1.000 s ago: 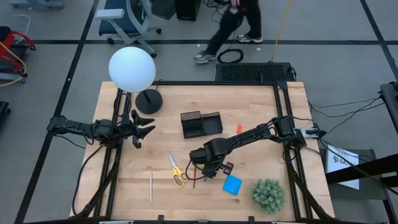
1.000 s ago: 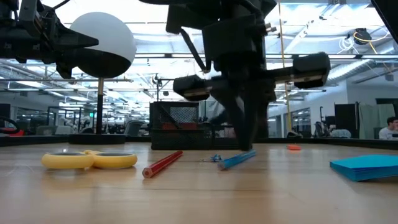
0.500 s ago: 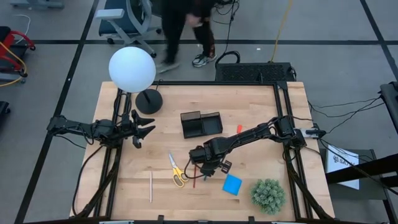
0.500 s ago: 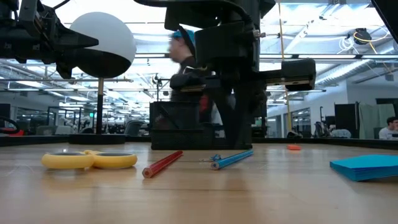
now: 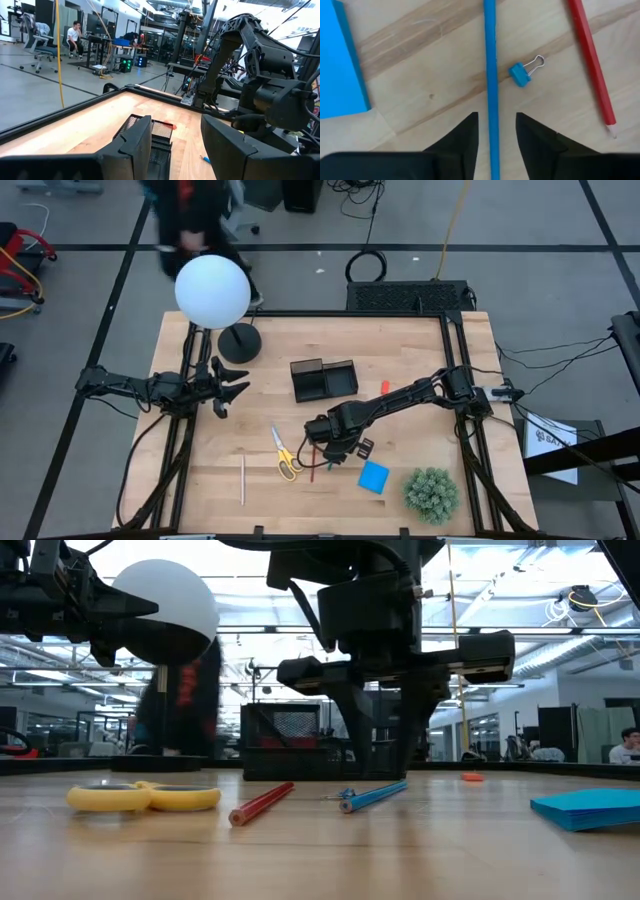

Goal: Pick and place office supplies into organizer
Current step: Put the blue pencil into the desk organizer

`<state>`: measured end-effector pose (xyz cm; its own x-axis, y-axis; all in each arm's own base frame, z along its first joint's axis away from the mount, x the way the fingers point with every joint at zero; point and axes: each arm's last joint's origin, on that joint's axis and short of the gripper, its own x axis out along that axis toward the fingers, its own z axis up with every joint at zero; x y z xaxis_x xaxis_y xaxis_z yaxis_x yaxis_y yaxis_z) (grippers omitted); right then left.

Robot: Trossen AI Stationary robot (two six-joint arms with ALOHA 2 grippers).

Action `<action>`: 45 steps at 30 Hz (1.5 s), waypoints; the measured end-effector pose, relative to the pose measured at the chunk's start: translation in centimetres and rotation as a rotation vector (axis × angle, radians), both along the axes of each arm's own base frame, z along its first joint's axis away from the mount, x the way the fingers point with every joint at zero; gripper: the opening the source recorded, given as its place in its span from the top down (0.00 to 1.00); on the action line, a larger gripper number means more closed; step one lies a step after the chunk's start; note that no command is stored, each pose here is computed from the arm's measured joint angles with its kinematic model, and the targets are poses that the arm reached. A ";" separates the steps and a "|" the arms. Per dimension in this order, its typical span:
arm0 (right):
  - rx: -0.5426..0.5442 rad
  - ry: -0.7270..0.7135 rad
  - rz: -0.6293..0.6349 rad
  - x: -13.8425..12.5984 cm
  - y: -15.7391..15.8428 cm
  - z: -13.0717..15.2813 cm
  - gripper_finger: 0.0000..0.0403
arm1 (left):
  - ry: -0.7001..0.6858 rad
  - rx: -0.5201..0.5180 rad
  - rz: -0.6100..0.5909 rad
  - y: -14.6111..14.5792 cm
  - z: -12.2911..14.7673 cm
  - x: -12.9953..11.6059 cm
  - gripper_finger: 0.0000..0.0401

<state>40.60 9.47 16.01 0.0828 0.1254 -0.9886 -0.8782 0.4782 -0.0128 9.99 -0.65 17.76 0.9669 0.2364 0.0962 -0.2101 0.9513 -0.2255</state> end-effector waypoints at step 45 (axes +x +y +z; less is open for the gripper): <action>0.020 0.036 -0.011 -1.1 -0.9 -2.4 0.83 | 0.007 0.009 0.002 0.0 0.0 0.0 0.58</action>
